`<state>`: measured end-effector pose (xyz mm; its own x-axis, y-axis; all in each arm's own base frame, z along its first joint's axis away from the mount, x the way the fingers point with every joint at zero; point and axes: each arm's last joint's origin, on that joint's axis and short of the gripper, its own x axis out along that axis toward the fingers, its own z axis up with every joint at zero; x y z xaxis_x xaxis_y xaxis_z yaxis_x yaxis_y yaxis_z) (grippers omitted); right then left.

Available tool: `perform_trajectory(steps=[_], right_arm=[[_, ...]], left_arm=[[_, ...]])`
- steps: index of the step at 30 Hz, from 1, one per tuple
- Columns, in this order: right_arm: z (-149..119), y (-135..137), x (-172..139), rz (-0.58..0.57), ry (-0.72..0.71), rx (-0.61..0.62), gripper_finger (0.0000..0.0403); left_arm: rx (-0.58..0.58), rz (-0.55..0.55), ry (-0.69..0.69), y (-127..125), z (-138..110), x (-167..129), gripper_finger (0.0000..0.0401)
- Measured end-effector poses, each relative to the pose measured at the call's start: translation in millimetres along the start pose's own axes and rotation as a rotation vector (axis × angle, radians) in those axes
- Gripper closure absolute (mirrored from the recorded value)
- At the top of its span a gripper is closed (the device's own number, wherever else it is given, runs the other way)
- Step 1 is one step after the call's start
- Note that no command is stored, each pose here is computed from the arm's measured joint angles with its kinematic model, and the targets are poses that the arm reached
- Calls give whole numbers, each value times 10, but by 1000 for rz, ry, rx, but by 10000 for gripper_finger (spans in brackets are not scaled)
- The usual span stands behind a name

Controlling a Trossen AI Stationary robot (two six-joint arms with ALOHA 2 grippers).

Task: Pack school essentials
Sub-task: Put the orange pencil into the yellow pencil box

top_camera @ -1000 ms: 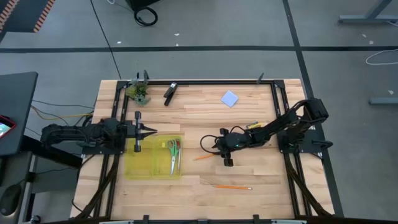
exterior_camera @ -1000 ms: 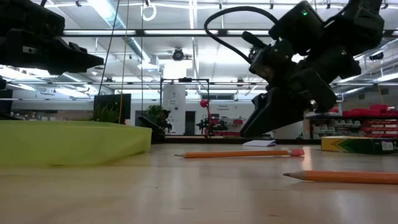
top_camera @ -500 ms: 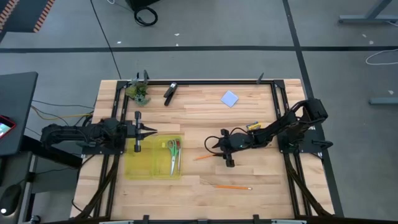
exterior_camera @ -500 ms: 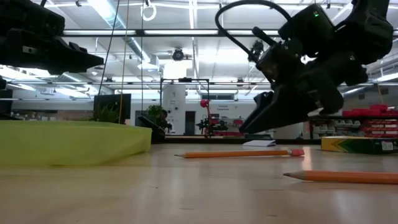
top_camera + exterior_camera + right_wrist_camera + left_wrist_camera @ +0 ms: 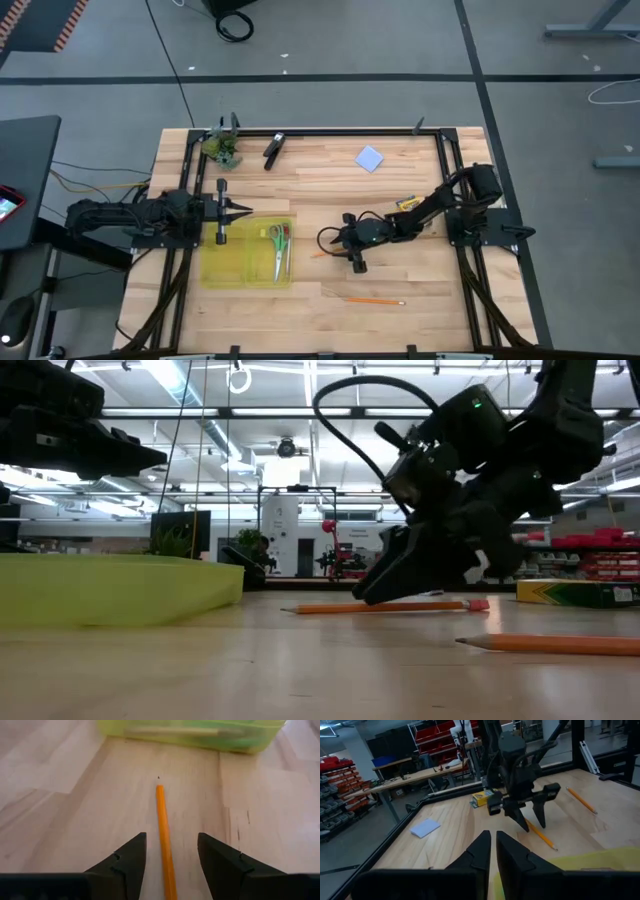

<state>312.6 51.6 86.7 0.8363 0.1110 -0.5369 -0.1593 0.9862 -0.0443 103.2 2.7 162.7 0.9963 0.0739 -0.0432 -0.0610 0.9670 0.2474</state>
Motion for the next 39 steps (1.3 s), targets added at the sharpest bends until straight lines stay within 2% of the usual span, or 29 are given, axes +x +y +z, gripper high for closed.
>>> perform_trajectory(steps=[14,27,39], right_arm=[[-73,-95,277,66,-78,57,263],[-71,-93,425,95,-47,53,372],[33,-86,342,92,-37,29,370]], left_arm=[[0,-1,-1,0,1,0,369],[0,0,-1,0,2,0,368],[0,0,-1,0,1,0,366]])
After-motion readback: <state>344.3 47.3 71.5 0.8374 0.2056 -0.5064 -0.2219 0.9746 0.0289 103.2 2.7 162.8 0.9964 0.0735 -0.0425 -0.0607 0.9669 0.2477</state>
